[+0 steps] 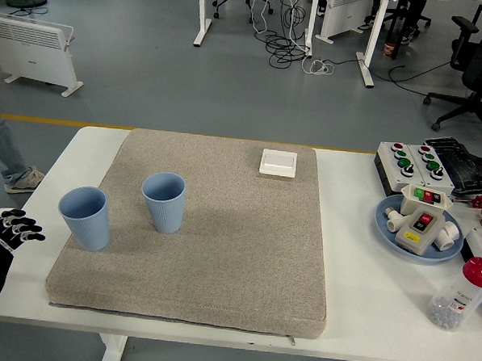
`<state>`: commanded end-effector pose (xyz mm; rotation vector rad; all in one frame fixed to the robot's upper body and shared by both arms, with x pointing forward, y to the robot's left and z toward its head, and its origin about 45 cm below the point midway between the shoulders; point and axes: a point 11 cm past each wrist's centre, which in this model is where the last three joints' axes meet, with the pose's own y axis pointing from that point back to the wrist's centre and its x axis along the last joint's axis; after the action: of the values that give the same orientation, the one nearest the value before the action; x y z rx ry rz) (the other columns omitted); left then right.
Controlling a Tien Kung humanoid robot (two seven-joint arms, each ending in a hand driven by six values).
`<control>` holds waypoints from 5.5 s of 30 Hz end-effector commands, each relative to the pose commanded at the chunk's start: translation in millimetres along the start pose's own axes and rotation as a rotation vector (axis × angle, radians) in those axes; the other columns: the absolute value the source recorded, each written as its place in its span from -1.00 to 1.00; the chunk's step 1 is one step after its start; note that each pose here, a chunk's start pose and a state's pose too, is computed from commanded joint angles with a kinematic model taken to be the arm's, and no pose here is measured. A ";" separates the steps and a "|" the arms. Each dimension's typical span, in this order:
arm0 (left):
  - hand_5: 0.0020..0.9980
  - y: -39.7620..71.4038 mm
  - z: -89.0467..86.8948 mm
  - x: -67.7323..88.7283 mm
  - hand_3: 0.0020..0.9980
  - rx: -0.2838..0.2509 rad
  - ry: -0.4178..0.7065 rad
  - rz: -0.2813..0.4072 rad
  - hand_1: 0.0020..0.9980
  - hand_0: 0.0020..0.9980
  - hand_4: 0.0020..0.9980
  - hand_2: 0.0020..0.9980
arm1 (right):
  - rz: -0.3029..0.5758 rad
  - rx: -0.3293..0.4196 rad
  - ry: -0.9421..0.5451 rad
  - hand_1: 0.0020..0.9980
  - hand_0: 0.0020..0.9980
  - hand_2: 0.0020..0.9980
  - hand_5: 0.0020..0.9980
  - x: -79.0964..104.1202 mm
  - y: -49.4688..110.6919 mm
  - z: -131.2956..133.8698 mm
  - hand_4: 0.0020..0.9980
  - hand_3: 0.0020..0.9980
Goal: Push cup pick cup insert cup
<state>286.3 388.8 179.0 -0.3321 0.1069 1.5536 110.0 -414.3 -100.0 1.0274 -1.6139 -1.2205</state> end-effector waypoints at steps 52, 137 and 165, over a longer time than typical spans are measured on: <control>1.00 -45.3 -43.0 -13.1 -0.10 0.225 -0.403 -0.271 0.05 0.03 0.06 -0.01 | -0.010 -0.012 -0.004 0.46 0.57 0.48 0.17 -4.3 -1.2 6.2 -0.41 0.26; 1.00 -68.8 -47.2 8.2 -0.10 0.255 -0.621 -0.280 0.18 0.42 -0.01 0.04 | -0.012 -0.015 -0.001 0.46 0.57 0.47 0.18 -5.4 -1.2 6.4 -0.39 0.26; 1.00 -93.8 -48.7 8.5 -0.09 0.261 -0.624 -0.247 0.20 0.43 -0.02 0.05 | -0.015 -0.014 0.016 0.46 0.57 0.47 0.18 -8.2 -0.9 3.2 -0.39 0.26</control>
<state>386.1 385.1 143.7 0.3397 -0.2115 1.3166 109.7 -405.8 -102.6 1.0400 -1.5854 -1.2290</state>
